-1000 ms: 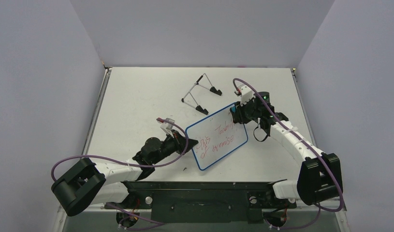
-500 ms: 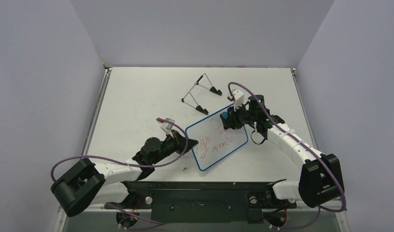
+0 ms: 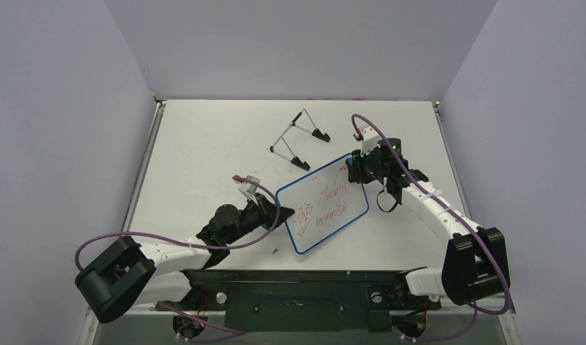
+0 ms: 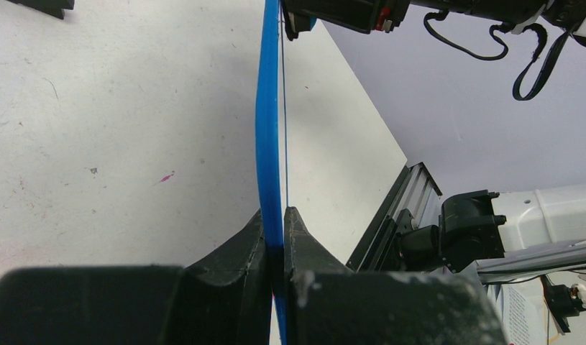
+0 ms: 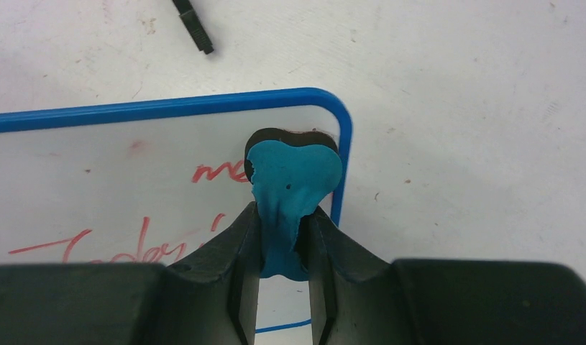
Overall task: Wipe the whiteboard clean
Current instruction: Erase the whiteboard at the center of the board.
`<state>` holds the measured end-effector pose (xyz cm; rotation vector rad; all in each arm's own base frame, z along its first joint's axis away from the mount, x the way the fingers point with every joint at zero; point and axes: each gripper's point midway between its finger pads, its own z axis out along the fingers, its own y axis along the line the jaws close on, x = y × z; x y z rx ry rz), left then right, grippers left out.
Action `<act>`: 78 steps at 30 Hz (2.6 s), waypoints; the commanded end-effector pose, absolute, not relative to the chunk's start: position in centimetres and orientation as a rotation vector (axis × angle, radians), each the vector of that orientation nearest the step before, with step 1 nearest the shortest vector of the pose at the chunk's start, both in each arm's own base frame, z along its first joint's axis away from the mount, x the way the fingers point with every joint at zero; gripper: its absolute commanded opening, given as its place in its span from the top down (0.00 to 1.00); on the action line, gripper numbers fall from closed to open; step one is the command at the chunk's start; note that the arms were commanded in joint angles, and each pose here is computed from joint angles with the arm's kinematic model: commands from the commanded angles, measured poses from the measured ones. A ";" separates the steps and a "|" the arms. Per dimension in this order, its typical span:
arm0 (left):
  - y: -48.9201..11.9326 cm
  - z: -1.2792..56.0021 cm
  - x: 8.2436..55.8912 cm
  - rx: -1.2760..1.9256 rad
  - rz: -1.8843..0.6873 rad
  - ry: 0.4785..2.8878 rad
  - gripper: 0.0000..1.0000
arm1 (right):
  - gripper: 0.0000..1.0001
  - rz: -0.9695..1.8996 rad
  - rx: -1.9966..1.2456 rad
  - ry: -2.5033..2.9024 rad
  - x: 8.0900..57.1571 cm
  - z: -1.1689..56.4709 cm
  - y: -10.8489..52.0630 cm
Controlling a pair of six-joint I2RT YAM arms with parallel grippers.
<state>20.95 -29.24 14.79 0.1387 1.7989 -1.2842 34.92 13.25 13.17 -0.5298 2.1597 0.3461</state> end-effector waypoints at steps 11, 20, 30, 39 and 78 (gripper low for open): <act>-30.2 19.4 20.4 0.209 -1.376 1.615 1.00 | 1.00 0.331 -0.547 2.058 35.7 15.9 14.8; -30.3 19.4 20.3 0.214 -1.385 1.612 1.00 | 1.00 0.638 -0.886 1.991 31.3 16.0 19.3; -30.4 19.3 20.4 0.217 -1.385 1.612 1.00 | 1.00 0.643 -0.826 2.027 32.0 15.6 18.2; -30.2 19.5 20.4 0.217 -1.379 1.607 1.00 | 1.00 0.390 -0.577 2.067 35.5 15.7 14.5; -29.8 19.6 20.3 0.194 -1.384 1.598 1.00 | 1.00 0.548 -0.688 2.047 33.9 16.4 14.8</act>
